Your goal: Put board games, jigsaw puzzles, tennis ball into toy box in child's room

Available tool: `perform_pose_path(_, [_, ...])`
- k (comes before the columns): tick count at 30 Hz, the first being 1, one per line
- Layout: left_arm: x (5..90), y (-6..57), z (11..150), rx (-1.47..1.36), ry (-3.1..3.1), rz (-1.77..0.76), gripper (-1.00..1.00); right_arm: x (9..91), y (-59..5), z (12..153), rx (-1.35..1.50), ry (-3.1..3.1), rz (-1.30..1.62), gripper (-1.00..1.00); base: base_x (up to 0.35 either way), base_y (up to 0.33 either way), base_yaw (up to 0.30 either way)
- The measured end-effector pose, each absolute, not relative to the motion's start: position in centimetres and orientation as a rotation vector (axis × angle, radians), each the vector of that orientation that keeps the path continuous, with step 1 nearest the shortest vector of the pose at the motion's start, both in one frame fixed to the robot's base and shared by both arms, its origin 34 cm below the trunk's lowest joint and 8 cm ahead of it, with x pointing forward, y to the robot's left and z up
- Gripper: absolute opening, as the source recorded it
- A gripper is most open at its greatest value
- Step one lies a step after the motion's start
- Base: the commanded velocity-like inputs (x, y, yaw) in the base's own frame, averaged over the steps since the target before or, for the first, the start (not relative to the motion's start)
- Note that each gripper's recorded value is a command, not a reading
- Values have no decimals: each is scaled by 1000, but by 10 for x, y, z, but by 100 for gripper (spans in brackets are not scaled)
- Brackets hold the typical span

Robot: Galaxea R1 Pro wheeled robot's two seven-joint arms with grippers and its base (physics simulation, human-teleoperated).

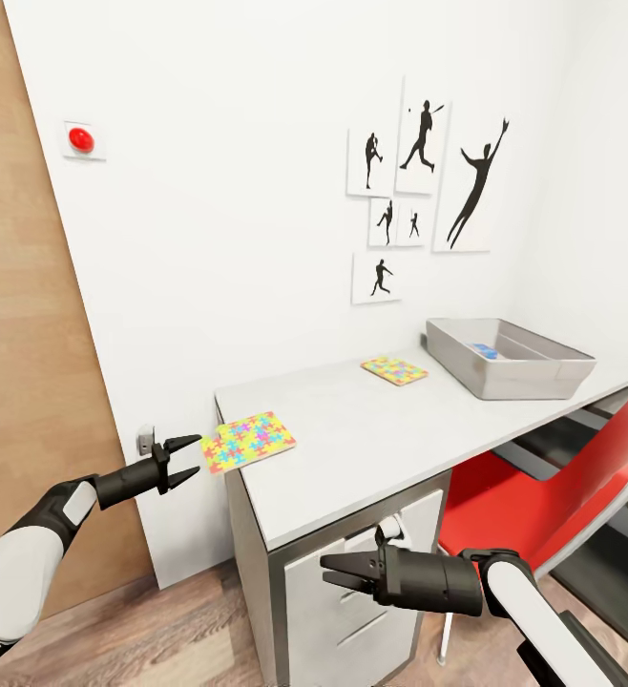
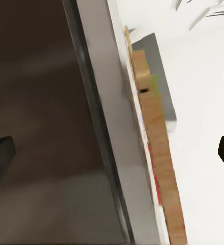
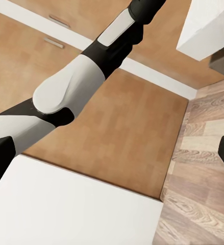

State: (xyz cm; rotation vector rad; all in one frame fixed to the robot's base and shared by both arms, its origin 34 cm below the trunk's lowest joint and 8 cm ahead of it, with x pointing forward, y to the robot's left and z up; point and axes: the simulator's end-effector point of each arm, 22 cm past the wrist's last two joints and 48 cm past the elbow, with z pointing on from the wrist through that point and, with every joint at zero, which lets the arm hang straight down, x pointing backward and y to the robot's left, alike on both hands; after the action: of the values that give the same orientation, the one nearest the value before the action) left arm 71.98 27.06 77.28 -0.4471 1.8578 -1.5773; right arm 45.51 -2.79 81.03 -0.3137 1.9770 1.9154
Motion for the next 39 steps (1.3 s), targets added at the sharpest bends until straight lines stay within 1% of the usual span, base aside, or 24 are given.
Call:
perform_pose_path(16, [719,270,769,-446,1855,-1578,100,454,-28,806,-313,1977,1915,100,0,-2,0])
perform_pose_path(24, [719,270,769,-445,1856,-1576,100,454,-28,806,-314,1978,1914,100,0,-139,0])
perform_pose_path(39, [719,270,769,-444,1855,-1576,100,454,-28,806,-313,1977,1915,100,0,-12,0])
